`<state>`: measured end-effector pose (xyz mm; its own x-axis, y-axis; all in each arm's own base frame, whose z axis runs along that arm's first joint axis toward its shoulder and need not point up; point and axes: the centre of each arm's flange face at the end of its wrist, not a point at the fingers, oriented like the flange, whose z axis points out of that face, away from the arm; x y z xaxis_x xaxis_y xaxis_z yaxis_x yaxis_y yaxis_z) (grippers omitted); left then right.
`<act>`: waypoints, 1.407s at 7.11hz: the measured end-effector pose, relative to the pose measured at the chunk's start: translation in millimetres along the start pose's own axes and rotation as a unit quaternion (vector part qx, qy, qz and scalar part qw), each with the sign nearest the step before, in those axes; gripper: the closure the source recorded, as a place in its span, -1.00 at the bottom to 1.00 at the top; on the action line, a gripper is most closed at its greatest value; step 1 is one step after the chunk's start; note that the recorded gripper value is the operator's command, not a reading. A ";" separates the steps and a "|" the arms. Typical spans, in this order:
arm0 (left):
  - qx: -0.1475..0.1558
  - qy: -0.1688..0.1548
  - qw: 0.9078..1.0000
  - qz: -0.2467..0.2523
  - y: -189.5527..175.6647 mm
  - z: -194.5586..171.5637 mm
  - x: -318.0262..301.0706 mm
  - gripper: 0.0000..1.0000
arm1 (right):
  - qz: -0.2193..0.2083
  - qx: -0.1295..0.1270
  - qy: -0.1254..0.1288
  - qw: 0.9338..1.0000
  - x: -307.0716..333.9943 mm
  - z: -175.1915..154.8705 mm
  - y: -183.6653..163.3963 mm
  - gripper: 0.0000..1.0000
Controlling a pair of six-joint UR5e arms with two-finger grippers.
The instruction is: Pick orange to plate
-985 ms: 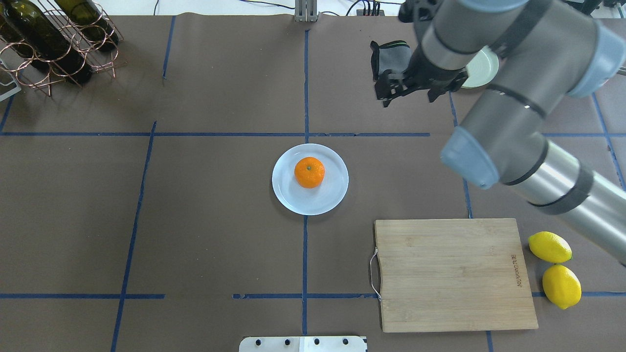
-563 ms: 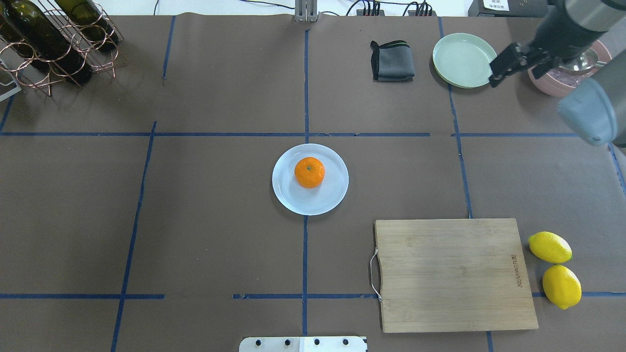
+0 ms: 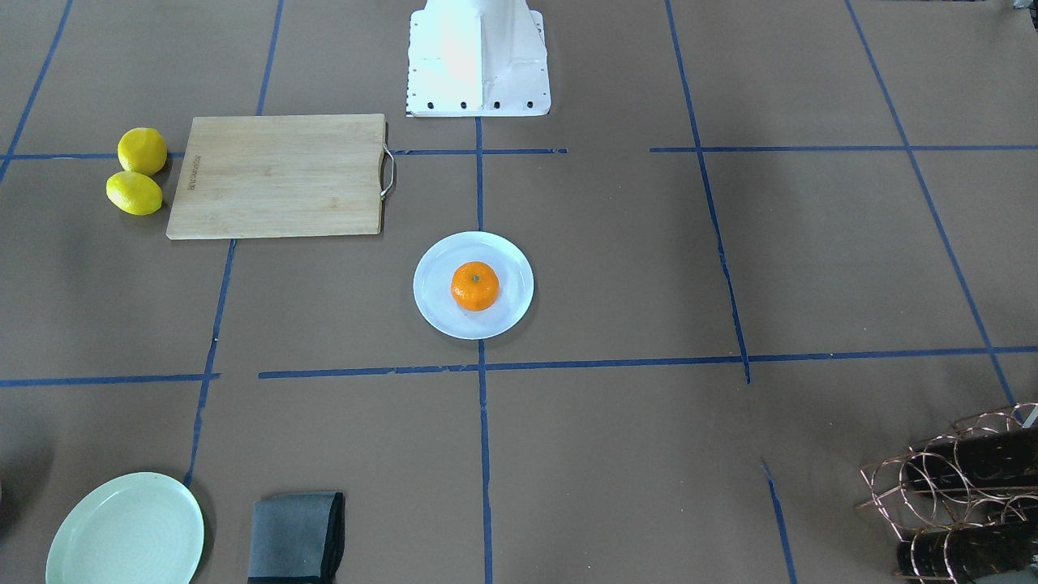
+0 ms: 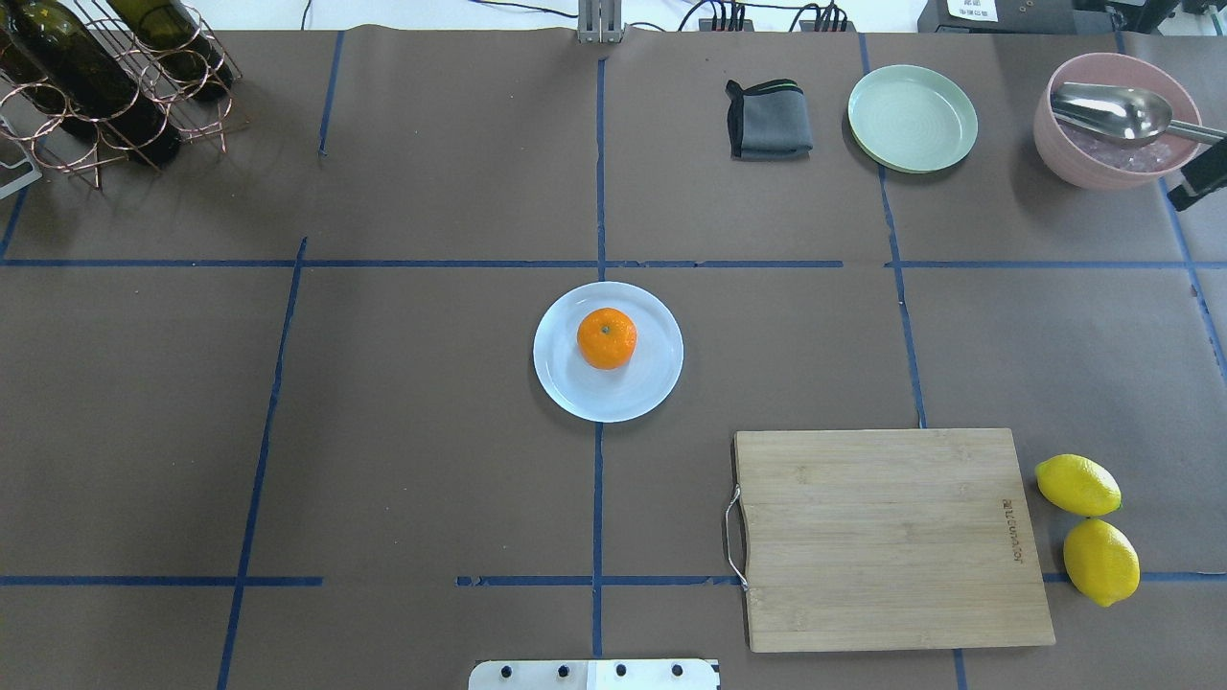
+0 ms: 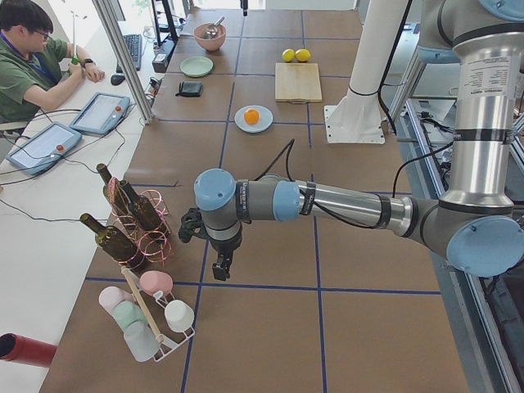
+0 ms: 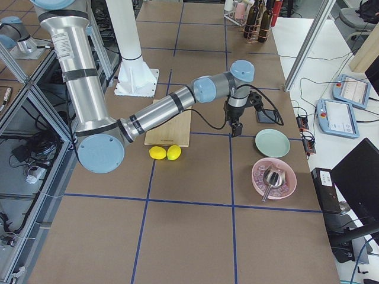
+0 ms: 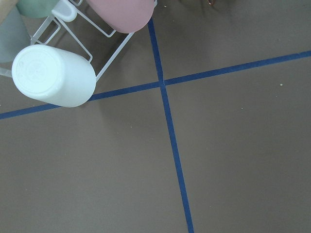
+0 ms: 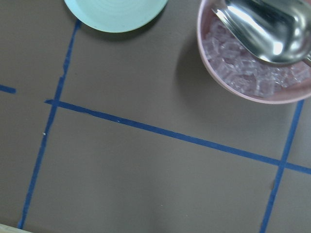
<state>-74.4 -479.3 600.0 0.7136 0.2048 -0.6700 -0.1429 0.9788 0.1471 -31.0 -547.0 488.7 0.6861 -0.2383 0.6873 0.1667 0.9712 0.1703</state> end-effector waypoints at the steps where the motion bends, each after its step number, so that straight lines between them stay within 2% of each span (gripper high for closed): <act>1: 0.004 -0.001 1.000 0.003 0.0 2.5 -2.6 -1.00 | 0.011 -0.003 -0.015 1.000 49.2 2.3 18.0 -1.00; 3: 0.003 -0.001 1.000 0.001 5.7 9.2 -9.8 -1.00 | 0.038 -0.011 -0.024 0.999 100.8 12.5 50.0 -1.00; 6: -0.011 -0.001 1.000 -0.016 11.4 21.3 -22.0 -1.00 | 0.073 -0.009 -0.025 0.997 141.8 25.0 98.2 -1.00; 10: -0.013 0.000 1.000 -0.020 12.6 23.2 -23.9 -1.00 | 0.087 -0.005 -0.023 0.996 161.1 31.3 110.0 -1.00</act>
<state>-77.3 -472.0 634.7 0.7193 0.1664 -0.6745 -0.1327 0.9859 0.1018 75.7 -478.7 640.2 0.6721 -0.0662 0.7375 0.0547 0.9977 0.0396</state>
